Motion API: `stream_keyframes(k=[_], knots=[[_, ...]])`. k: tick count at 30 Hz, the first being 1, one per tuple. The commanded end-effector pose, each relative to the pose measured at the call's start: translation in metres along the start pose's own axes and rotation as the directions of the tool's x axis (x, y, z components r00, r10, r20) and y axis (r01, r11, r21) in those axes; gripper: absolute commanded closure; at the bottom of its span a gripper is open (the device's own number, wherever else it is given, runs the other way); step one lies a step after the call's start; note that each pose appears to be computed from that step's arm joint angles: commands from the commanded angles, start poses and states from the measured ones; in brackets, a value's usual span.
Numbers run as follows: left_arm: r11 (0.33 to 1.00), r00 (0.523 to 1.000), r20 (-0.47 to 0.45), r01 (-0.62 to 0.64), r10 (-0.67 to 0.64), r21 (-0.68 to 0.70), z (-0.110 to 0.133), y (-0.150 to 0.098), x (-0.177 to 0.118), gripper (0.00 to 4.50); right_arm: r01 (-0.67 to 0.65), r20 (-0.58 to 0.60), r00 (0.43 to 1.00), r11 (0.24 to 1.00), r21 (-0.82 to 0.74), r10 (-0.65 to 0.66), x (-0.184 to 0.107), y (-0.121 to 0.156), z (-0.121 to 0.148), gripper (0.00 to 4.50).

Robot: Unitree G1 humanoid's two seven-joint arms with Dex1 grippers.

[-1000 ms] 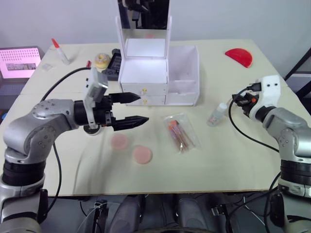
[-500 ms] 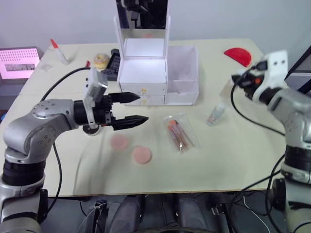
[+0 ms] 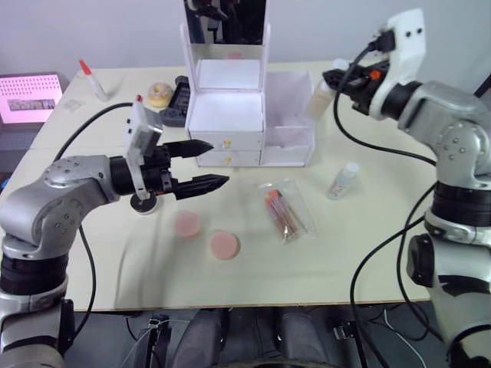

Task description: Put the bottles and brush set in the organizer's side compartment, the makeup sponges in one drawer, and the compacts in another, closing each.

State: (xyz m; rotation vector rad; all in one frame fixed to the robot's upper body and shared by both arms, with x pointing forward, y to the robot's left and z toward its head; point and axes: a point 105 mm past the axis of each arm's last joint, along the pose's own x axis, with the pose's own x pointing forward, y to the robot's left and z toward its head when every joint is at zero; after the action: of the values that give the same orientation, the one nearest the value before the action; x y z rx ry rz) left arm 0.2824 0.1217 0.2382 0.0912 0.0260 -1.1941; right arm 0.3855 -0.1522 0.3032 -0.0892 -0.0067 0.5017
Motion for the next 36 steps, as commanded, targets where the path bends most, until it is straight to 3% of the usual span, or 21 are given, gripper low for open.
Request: stream_keyframes(k=[1, 10, 28, 36], knots=[[0.999, 1.0, 0.023, -0.009, 0.008, 0.045, 0.011, -0.002, -0.005, 0.0, 0.015, 0.04, 0.999, 0.999, -0.032, -0.014, 0.01, 0.005, 0.01, 3.79], [0.999, 1.0, 0.021, -0.016, 0.015, 0.045, 0.009, -0.003, -0.009, 0.0, 0.008, -0.004, 1.0, 0.999, -0.054, -0.008, 0.028, 0.003, -0.014, 3.79], [0.999, 1.0, 0.019, -0.023, 0.022, 0.048, 0.008, -0.002, -0.014, 0.0, -0.148, -0.145, 0.981, 0.979, -0.142, 0.127, 0.044, -0.006, -0.076, 3.79], [0.998, 0.999, 0.016, -0.029, 0.028, 0.051, 0.009, -0.002, -0.016, 0.0, -0.137, -0.186, 0.976, 0.98, -0.143, 0.109, 0.052, -0.016, -0.092, 3.79]])
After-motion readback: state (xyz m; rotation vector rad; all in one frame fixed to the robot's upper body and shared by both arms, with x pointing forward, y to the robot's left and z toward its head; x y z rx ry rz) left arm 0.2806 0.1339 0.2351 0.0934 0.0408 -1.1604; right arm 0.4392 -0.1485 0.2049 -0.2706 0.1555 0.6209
